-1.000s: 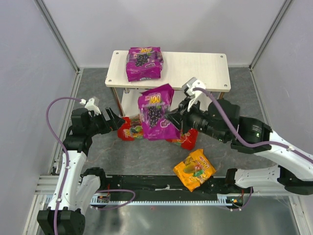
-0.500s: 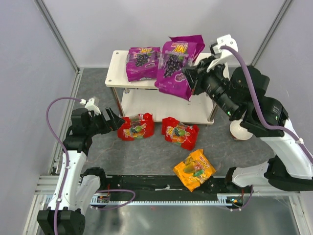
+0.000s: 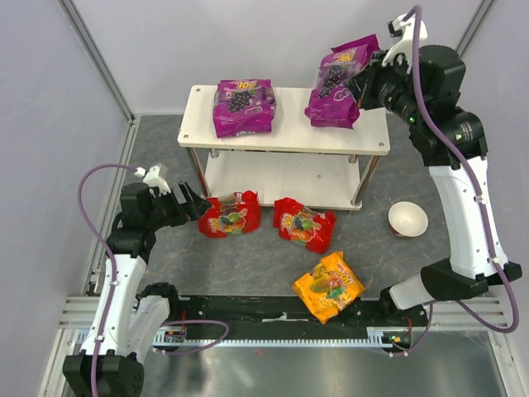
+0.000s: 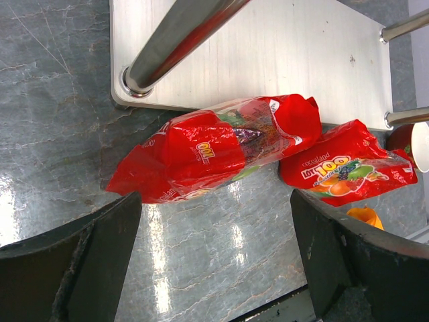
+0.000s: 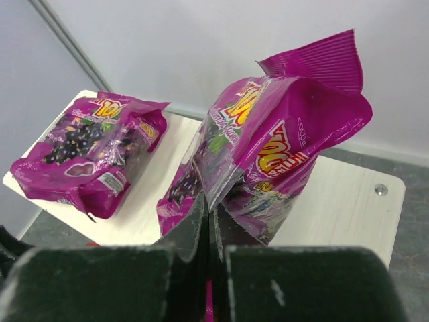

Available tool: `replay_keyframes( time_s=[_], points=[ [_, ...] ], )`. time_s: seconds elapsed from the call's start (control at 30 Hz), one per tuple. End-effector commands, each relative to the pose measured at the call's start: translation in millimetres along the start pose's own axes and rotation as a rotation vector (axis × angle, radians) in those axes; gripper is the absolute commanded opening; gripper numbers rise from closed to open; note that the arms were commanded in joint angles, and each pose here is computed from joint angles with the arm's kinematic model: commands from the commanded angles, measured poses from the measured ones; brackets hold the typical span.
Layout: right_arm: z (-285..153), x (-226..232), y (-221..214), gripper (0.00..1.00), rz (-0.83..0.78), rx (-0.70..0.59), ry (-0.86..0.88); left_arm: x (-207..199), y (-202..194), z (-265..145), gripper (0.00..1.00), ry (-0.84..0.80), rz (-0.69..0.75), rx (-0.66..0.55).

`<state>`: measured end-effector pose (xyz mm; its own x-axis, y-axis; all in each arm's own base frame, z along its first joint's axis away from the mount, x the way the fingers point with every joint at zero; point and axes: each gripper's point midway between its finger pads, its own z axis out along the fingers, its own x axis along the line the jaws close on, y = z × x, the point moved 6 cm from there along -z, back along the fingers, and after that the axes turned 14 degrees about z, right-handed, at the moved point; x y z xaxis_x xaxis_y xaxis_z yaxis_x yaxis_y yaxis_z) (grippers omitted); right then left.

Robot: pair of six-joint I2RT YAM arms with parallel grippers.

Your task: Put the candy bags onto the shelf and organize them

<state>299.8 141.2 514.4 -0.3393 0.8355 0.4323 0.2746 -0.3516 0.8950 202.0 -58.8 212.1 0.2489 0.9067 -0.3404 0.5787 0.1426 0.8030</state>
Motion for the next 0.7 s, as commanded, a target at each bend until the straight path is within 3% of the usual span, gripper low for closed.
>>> replay_keyframes(
  time_s=[0.0,0.33,0.67],
  points=[
    [-22.3,29.9,41.6,0.00,0.035,-0.092,0.311,-3.2,6.3,0.0,0.99,-0.023,0.023,-0.032],
    [-3.8,22.4,27.9,0.00,0.168,0.021,0.532,-3.7,6.7,-0.8,0.99,-0.024,0.024,-0.036],
    [15.7,-2.8,3.7,0.00,0.216,0.100,0.485,-3.3,5.6,0.8,0.99,-0.029,0.019,-0.027]
  ],
)
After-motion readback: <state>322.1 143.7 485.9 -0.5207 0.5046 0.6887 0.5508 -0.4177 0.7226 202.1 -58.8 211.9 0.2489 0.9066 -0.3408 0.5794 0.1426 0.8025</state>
